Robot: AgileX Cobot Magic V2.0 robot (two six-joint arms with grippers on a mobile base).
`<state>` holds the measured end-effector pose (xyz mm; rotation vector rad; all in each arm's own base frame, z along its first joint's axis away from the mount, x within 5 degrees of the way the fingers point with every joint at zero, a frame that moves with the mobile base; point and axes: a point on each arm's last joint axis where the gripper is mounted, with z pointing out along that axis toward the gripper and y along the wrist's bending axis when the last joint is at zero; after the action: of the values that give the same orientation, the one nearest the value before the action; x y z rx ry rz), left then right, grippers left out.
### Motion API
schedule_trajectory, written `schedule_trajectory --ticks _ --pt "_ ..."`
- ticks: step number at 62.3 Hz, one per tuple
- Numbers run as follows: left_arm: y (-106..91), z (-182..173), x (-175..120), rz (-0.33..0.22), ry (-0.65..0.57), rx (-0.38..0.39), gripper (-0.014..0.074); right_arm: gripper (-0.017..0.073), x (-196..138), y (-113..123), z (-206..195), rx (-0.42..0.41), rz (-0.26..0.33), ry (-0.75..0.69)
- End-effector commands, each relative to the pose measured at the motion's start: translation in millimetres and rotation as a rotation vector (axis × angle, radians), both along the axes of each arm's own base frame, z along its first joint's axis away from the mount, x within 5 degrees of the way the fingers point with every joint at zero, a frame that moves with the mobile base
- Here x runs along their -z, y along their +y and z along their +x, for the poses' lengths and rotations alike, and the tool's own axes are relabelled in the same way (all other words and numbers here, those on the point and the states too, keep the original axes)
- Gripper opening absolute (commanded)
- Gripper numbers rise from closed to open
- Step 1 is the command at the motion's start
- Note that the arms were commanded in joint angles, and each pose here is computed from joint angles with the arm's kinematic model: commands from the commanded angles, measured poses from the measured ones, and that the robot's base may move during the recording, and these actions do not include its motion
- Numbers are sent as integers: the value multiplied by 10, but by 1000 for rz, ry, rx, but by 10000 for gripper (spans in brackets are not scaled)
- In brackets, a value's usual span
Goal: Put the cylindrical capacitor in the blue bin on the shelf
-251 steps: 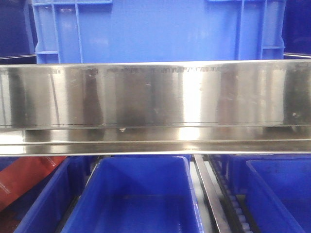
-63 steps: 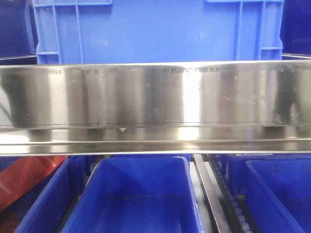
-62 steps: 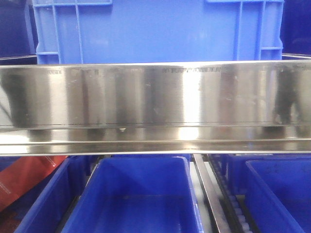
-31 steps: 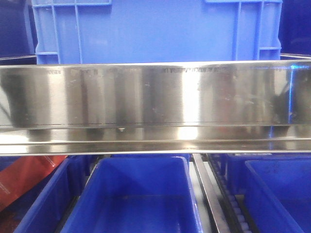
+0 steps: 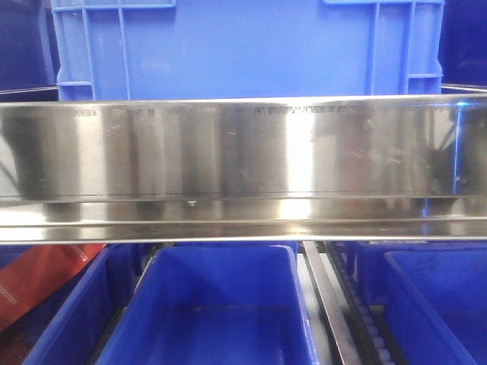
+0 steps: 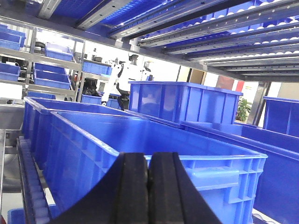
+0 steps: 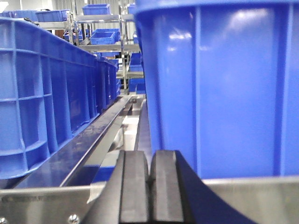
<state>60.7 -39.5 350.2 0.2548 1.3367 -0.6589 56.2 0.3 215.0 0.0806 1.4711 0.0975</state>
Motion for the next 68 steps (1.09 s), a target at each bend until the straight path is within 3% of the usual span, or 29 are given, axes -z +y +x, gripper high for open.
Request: schedule_trajectory --ticks 1,30,36,41,68 --pt "12 -10 -11 -13 -9 -2 -111 -165 26 6 0 -10 12 20" --pt "12 -10 -11 -13 -9 -2 -111 -165 31 38 -1 -59 -92 22" --pt "12 -10 -11 -13 -9 -2 -111 -165 25 38 -1 -60 -69 16" --pt "12 -10 -11 -13 -9 -2 -111 -165 25 38 -1 -58 -94 15" --pt "12 -10 -11 -13 -9 -2 -111 -165 25 38 -1 -58 -94 15"
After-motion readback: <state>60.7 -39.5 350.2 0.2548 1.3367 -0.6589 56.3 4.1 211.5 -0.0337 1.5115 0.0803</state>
